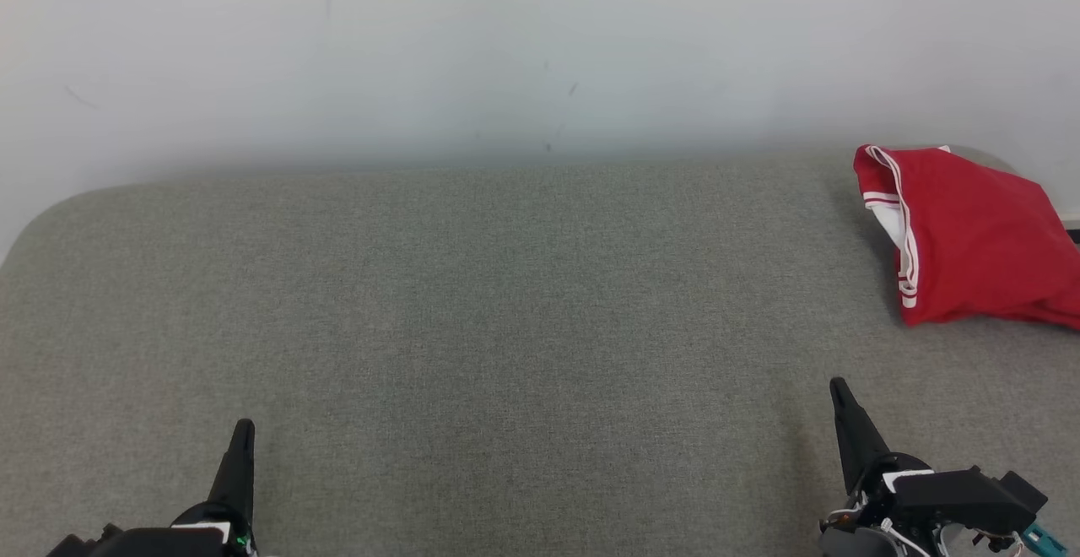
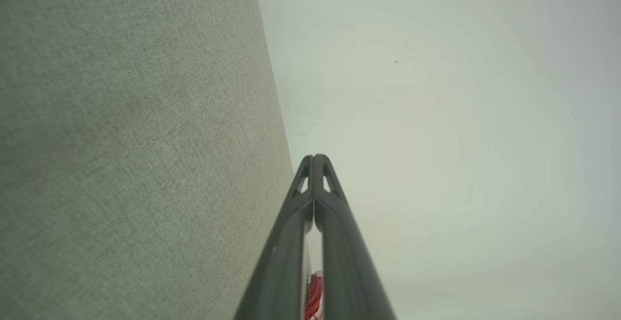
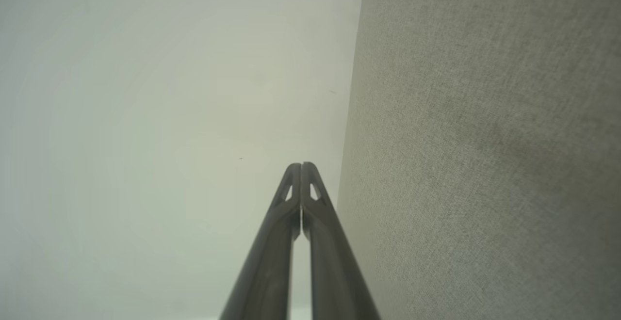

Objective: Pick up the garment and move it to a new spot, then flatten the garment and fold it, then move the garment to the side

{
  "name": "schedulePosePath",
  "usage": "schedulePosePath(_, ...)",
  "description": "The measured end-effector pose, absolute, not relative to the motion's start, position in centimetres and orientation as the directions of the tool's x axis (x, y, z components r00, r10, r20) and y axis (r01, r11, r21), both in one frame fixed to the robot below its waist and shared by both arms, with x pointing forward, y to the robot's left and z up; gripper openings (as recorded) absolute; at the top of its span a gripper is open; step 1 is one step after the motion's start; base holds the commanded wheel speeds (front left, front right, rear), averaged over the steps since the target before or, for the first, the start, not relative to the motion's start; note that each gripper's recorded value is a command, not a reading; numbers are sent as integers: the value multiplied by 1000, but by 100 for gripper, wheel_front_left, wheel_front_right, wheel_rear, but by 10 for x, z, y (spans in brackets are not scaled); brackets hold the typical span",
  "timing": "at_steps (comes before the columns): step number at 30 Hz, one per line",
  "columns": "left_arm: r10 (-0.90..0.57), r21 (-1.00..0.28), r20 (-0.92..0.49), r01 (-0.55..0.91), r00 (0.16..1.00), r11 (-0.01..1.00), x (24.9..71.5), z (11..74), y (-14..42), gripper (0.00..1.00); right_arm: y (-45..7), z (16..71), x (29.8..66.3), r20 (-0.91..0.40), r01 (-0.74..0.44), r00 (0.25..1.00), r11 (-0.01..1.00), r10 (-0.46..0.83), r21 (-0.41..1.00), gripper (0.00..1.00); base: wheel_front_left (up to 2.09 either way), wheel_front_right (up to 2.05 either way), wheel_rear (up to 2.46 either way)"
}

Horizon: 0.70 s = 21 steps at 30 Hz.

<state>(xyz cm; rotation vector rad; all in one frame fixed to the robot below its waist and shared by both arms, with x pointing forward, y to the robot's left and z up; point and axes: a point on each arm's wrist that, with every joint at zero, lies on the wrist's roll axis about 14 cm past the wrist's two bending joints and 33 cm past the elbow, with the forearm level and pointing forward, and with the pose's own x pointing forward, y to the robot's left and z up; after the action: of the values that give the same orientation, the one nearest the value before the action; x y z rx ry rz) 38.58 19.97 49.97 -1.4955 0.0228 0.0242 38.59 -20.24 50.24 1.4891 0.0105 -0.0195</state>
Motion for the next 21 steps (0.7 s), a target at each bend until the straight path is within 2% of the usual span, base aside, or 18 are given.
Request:
schedulePosePath(11,-3,-1000,-11,-11,1000,1,388,504,200,0,-201,505,388,-6,6,1000,1,-1,1000,0,0,0,0)
schedulePosePath(21,-3,-1000,-10,-10,1000,0,388,504,200,0,-201,506,388,-5,5,1000,-1,-1,1000,0,0,0,0)
